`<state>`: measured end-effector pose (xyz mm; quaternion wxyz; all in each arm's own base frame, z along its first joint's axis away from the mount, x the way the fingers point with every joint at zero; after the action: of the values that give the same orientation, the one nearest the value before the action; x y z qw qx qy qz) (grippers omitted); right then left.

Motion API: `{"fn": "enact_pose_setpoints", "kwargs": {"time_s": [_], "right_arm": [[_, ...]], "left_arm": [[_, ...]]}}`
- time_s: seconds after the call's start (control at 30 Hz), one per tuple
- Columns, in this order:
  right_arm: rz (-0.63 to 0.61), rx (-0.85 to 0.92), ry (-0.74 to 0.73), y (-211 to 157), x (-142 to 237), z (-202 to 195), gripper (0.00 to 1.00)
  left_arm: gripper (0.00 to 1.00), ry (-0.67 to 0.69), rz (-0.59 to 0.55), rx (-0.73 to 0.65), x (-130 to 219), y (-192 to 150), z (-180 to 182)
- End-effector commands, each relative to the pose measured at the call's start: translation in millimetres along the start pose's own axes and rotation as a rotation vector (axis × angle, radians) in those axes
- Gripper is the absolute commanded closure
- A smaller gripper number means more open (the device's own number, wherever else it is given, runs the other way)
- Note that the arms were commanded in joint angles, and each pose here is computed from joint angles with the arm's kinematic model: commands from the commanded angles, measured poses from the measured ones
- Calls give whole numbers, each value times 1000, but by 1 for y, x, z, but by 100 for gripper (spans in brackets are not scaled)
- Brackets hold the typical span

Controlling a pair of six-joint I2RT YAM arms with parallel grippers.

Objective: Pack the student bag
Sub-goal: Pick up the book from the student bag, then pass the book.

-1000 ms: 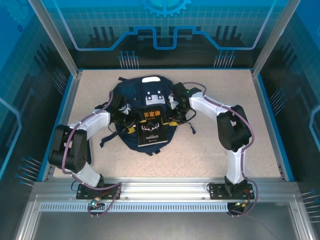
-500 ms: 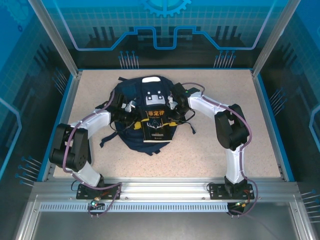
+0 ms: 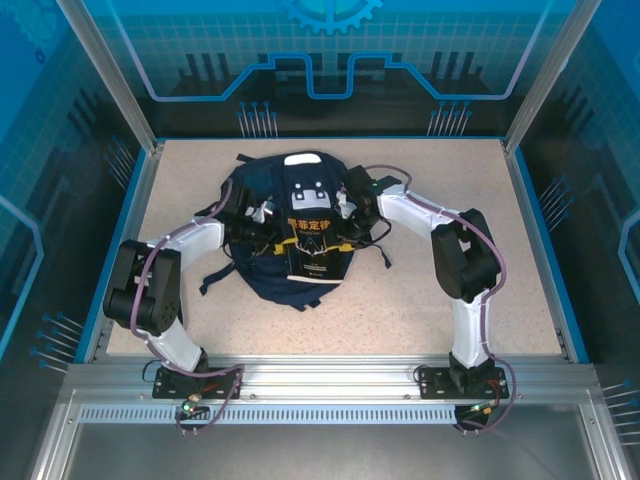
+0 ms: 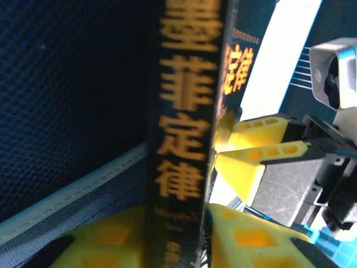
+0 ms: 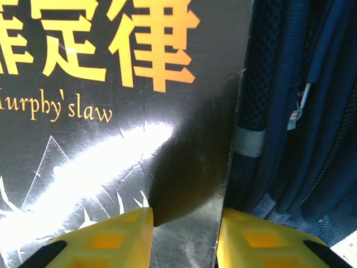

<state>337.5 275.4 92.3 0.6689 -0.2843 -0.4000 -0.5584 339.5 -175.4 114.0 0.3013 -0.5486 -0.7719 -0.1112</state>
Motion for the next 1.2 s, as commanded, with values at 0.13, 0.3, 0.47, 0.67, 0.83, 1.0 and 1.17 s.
{"fn": "enact_pose_setpoints", "kwargs": {"time_s": [0.13,0.3,0.47,0.67,0.83,1.0,1.17], "right_arm": [[-122,4,12,-4,42,11,54],[-321,-85,137,-6,92,16,33],[-496,-212,371,-4,132,27,19],[-572,-285,617,-2,154,59,5],[-616,-369,774,4,162,78,0],[-632,-429,856,11,163,94,0],[-641,-444,909,24,165,110,0]], "left_arm": [[87,-73,-73,-83,22,3,-44],[91,-180,-210,-118,54,6,-85],[91,-351,-327,-64,79,13,-121],[91,-505,-403,-10,105,19,-155],[91,-562,-437,25,113,19,-166],[91,-618,-454,58,117,17,-172],[91,-626,-435,73,113,11,-174]]}}
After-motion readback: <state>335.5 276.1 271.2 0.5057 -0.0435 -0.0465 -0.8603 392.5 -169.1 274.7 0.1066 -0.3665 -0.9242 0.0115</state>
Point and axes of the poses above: each hand's point on the last joint's axis, 136 mm out from that joint toward the fingers, its own x axis back along the fingers, its own z axis along the line the jaws close on, y = z × x, the point moved 2 cm from there along x, back along the fingers, and after that the axes turned 5 degrees about x, right-handed, at the moved point
